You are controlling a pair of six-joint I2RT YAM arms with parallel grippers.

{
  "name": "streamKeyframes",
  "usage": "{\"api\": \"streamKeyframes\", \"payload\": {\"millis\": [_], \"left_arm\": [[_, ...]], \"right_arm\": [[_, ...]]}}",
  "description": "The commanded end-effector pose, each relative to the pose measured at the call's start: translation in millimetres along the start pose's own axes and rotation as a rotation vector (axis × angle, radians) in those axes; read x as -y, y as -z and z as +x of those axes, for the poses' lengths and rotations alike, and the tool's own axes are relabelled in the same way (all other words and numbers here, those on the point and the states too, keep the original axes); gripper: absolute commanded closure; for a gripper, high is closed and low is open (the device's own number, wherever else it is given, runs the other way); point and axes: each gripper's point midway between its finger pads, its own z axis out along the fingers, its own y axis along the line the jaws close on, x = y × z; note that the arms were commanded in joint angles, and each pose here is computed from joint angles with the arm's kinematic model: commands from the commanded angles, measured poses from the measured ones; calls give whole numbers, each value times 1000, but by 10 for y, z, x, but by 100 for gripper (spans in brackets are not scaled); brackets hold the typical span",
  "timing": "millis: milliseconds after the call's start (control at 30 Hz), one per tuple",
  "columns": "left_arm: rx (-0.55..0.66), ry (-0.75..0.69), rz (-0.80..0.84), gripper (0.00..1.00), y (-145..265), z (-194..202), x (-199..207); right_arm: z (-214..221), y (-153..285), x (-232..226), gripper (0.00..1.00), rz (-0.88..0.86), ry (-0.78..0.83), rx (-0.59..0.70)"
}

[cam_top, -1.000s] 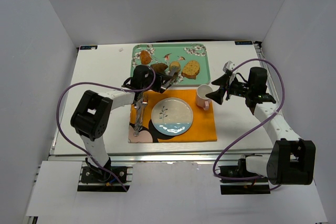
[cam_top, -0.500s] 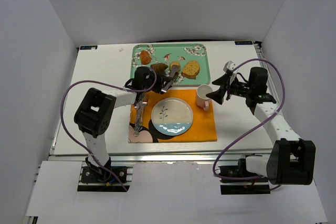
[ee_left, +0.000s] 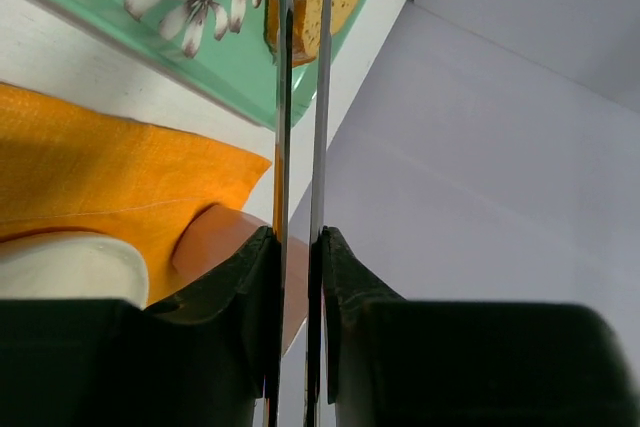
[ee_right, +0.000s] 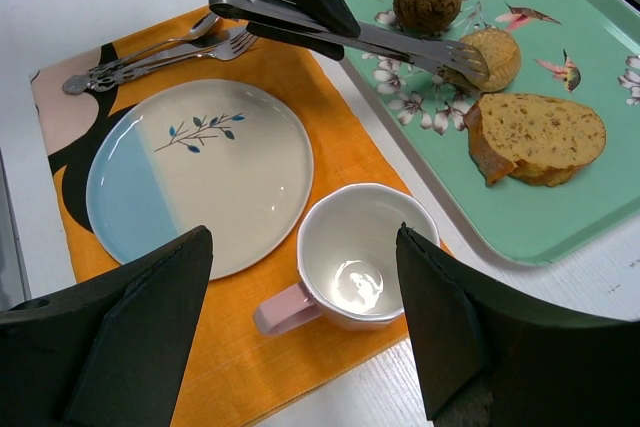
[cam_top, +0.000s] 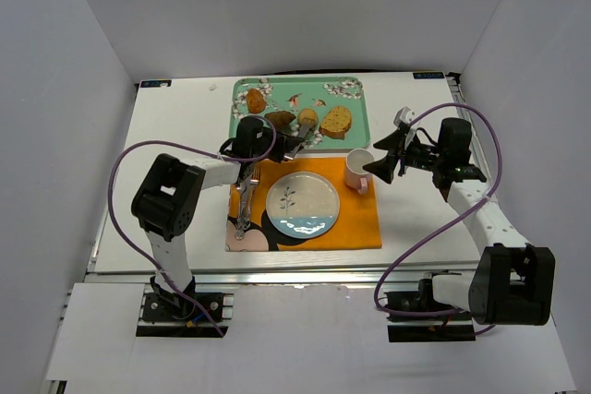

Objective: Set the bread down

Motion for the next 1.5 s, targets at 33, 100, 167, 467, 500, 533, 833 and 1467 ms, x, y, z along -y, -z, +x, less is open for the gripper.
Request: {"api": "streamKeyframes", "payload": {"millis": [33,100,167,467,500,533,833,1467], "left_arm": [[-38,-120,84,93,254,136,399],[-66,-182,97,94,358,217,481],[-73,-226,102,96,449,258,522],[-166,-402,-21,99,1416,626,237],[-174,-400,-37,99,1515,660,180],[-181,-396,-41,99,1689,715,91],[-302,-175,-115,93,2351,1082,-738],[-347,-262,-277,37,2295,1070,-1016]], "right_arm": [[-109,35,-15,22,-8,46,31],[-110,37,-21,22,-10,44,31],[-111,43,-14,22,-8,47,32],[-137,49,-7,22,-13,64,27],[-133,50,-4,22,-14,64,27],[-136,45,-8,22,-17,63,27],[-118,17,8,22,-32,50,34],[-125,25,-16,22,-34,47,34]]}}
